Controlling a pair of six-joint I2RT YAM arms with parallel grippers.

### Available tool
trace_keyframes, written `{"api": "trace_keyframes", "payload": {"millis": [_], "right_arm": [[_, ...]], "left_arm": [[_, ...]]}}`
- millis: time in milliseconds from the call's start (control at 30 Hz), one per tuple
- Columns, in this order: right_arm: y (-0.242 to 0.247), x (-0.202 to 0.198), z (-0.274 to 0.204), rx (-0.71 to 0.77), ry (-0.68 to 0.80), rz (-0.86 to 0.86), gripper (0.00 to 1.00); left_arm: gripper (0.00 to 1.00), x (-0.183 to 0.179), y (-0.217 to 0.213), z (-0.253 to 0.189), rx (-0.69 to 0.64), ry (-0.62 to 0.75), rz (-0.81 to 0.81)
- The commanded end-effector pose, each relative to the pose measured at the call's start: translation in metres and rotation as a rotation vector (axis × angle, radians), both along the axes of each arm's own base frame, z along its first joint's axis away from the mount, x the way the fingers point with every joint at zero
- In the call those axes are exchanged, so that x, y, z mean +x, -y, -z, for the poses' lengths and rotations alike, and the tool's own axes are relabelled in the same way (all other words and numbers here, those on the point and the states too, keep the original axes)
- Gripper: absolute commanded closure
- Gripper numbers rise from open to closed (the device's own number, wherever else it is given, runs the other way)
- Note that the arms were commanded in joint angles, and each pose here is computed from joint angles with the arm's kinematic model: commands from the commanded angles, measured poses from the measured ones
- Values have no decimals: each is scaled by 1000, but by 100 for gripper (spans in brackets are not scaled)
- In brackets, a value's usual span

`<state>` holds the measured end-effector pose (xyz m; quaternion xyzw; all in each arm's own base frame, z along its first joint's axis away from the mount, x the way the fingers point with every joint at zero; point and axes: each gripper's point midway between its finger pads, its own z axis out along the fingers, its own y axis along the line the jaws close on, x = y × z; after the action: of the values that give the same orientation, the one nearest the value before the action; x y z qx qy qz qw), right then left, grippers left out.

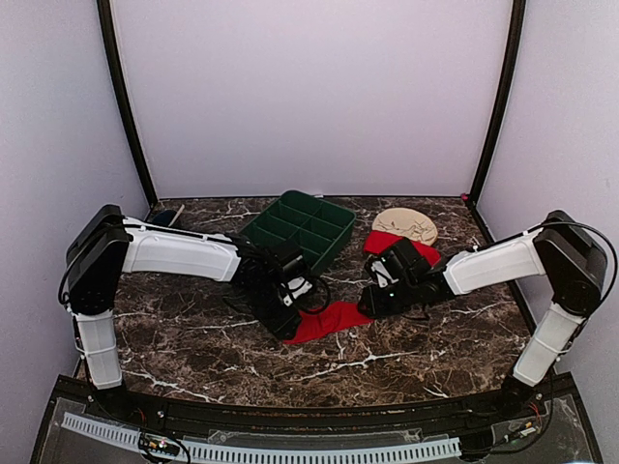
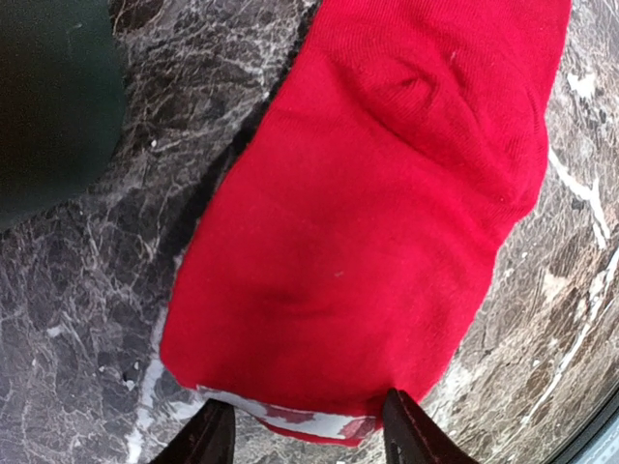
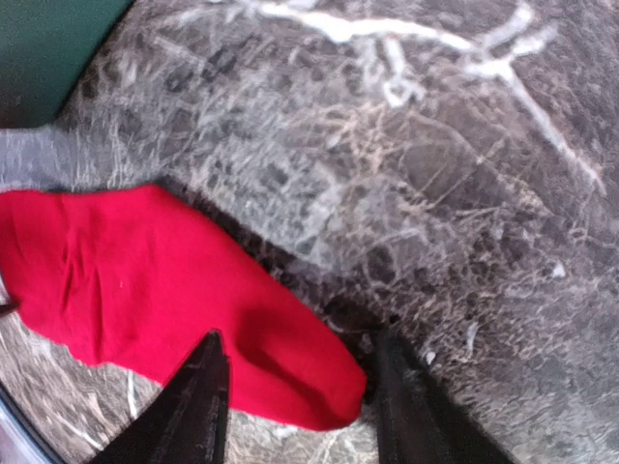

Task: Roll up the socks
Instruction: Pick up the sock from the center of the board.

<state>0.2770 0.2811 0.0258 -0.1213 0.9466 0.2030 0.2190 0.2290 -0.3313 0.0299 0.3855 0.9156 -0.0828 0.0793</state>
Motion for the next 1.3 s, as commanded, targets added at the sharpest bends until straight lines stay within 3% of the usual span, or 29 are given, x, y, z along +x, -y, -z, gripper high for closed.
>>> {"api": "trace_keyframes", "payload": {"millis": [0, 267, 500, 767, 967, 1267], "right_arm": [[0, -10, 14, -12, -45, -21, 59], [2, -11, -7, 26, -6, -7, 70], [-1, 3, -51, 51, 107, -13, 100], [-1, 12, -86, 49, 192, -34, 100], [2, 21, -126, 31, 290, -49, 100], [-27, 9, -161, 30, 369, -227, 100]], "left_arm": [[46, -3, -4, 6, 9, -13, -2], [46, -7, -6, 14, 16, -32, -4], [46, -4, 0, 8, -11, -27, -9], [45, -3, 6, -1, -53, -16, -30], [40, 11, 12, -48, -161, 92, -71], [37, 21, 1, -96, -318, 173, -189]]}}
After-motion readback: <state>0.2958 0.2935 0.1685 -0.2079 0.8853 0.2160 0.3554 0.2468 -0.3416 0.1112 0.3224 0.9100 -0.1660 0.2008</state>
